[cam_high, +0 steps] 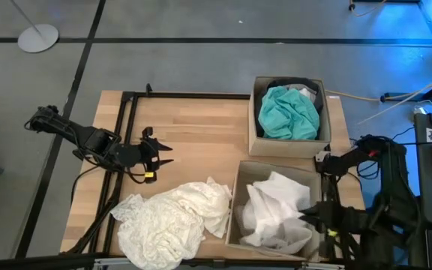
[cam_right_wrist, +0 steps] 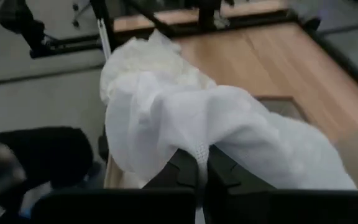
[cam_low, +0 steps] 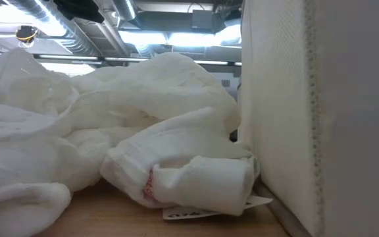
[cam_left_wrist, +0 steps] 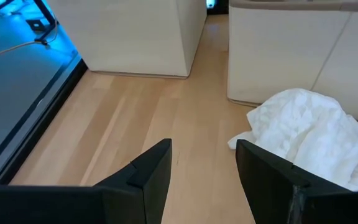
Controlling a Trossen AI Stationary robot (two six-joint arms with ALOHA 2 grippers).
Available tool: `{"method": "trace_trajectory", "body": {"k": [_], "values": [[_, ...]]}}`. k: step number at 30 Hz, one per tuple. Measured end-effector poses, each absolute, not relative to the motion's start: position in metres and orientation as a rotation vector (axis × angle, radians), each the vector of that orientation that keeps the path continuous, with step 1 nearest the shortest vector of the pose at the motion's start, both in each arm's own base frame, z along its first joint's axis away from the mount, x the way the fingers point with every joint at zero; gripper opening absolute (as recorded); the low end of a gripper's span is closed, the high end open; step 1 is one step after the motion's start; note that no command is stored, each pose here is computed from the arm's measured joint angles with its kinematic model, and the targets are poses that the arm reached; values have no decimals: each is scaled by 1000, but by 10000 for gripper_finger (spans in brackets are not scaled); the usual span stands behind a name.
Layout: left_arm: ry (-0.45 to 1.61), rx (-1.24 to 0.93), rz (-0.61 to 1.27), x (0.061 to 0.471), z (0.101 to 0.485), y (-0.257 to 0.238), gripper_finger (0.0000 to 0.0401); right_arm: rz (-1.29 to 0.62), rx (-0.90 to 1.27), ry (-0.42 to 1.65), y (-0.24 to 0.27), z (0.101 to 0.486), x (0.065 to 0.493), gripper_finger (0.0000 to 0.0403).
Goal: Sort clothes
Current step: Put the white dress into the bottom laundry organizer
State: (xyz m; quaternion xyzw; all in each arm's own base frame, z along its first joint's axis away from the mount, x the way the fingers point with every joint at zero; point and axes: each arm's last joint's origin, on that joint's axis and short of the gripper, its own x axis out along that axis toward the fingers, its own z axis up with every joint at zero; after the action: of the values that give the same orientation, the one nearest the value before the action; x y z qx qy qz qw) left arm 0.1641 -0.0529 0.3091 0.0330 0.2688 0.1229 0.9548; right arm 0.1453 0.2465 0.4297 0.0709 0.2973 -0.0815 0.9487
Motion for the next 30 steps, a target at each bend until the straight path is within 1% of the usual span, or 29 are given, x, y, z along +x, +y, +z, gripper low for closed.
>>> {"method": "trace_trajectory", "body": {"k": [3, 7, 11, 15, 18, 21, 23, 25, 30], "values": [[534, 59, 249, 165, 310, -53, 170, -201, 105, 599, 251, 414, 143, 3], [513, 48, 247, 166, 312, -54, 170, -317, 65, 673, 245, 376, 160, 4], [513, 44, 248, 166, 312, -54, 170, -468, 54, 841, 229, 327, 179, 4], [514, 42, 249, 166, 312, -53, 170, -593, 46, 1060, 207, 279, 192, 5], [515, 38, 251, 166, 312, -53, 170, -663, 108, 1220, 188, 251, 202, 5], [516, 38, 251, 166, 312, -53, 170, -707, 170, 1332, 172, 231, 210, 7], [516, 39, 251, 166, 311, -53, 170, -697, 211, 1401, 164, 225, 215, 18], [519, 41, 250, 166, 311, -53, 170, -679, 233, 1462, 159, 223, 218, 40], [521, 47, 246, 166, 311, -53, 170, -633, 244, 1504, 153, 233, 226, 114]]}}
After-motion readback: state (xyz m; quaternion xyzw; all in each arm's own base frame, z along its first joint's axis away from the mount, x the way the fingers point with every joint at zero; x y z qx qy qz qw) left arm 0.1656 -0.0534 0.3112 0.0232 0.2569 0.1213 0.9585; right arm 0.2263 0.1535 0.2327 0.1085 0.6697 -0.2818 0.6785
